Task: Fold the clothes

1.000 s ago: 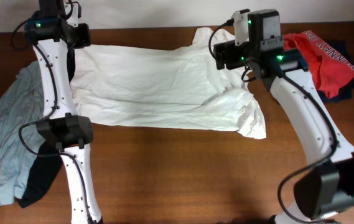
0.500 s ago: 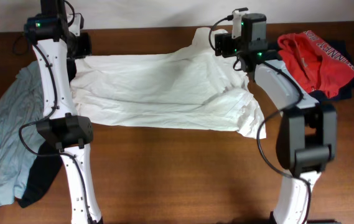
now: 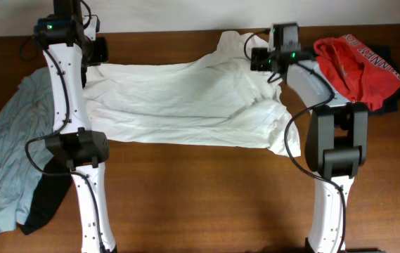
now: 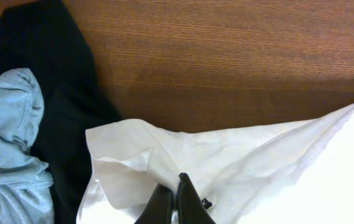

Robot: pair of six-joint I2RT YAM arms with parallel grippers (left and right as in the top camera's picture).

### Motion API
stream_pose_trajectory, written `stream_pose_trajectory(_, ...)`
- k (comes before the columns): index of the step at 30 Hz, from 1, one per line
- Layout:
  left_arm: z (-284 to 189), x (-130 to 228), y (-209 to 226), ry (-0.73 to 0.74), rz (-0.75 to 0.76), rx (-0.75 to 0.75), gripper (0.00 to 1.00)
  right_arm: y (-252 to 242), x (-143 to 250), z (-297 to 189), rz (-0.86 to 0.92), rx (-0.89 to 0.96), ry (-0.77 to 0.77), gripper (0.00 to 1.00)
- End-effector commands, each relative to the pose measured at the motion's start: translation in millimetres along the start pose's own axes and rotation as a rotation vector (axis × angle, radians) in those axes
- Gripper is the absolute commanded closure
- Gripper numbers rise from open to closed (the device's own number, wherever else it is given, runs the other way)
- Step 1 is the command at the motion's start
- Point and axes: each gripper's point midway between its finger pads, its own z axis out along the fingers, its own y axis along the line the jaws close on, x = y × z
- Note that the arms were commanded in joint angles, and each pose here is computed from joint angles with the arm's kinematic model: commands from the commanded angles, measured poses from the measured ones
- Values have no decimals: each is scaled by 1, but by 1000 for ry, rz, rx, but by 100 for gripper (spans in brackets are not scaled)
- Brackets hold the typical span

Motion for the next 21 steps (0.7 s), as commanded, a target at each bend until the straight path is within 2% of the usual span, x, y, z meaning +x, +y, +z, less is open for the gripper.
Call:
stream_pose_trajectory(1, -12, -6, -5, -30, 12, -18, 100, -2, -80, -44, -32, 4, -164, 14)
stream_pose_trajectory(5, -12, -7, -10, -34, 21, -13, 100, 1, -81, -31, -31, -27, -167, 16)
stream_pose_trajectory(13, -11, -9, -23, -41, 43, -8, 100, 4, -49, 36, -12, -46, -144, 20)
stream_pose_trajectory(21, -11, -11, -21, -48, 52, -55, 100, 12, -45, 61, -20, -57, -187, 22)
